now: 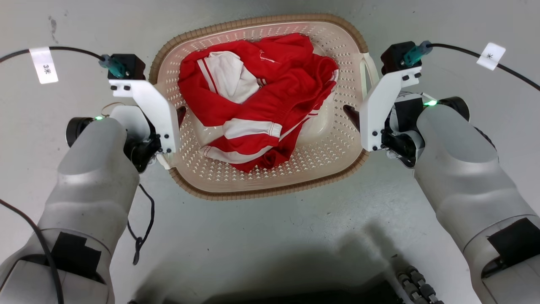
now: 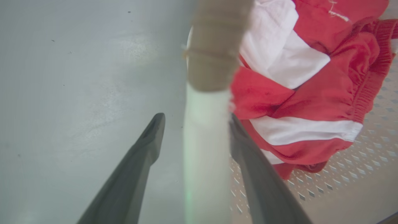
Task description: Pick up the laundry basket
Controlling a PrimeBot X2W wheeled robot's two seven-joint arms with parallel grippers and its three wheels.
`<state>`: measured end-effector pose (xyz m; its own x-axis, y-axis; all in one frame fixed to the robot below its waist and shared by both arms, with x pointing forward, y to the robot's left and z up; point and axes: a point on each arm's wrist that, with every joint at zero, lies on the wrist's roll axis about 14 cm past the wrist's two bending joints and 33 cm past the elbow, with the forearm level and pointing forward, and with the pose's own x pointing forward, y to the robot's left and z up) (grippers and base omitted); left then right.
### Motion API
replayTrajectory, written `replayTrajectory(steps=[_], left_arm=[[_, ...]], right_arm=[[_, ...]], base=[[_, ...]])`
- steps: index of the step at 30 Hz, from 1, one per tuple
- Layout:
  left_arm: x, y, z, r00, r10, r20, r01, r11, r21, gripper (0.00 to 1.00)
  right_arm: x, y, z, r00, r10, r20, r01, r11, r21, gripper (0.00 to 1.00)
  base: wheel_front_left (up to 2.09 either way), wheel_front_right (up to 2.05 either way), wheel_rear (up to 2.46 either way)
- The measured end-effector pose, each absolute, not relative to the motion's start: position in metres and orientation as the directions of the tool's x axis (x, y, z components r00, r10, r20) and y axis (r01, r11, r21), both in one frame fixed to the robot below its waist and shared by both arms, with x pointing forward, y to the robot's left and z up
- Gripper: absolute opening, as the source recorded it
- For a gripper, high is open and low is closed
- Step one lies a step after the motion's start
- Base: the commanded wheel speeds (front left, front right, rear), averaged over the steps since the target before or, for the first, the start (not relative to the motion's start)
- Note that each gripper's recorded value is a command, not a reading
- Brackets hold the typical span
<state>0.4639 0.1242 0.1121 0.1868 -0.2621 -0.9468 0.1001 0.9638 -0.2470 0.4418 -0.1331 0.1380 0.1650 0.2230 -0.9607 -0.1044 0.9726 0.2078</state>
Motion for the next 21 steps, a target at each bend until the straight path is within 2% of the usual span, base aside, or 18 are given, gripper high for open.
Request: replayTrajectory(steps=[1, 2, 21], left_arm=[[0.464, 0.125, 0.112, 0.185, -0.26, -0.948, 0.097, 0.964, -0.246, 0.27], [0.465, 0.125, 0.112, 0.183, -0.261, -0.948, 0.094, 0.964, -0.247, 0.0], [0.46, 0.116, 0.131, 0.139, -0.281, -0.95, 0.094, 0.958, -0.27, 0.0]], right_arm=[[0.443, -0.133, 0.138, 0.166, 0.224, -0.96, -0.106, 0.972, 0.208, 0.17], [0.442, -0.133, 0.137, 0.163, 0.223, -0.961, -0.105, 0.972, 0.208, 0.0], [0.436, -0.13, 0.15, 0.121, 0.226, -0.967, -0.098, 0.972, 0.215, 0.0]], base=[[0.0, 0.0, 0.0], [0.0, 0.0, 0.0], [0.0, 0.0, 0.0]])
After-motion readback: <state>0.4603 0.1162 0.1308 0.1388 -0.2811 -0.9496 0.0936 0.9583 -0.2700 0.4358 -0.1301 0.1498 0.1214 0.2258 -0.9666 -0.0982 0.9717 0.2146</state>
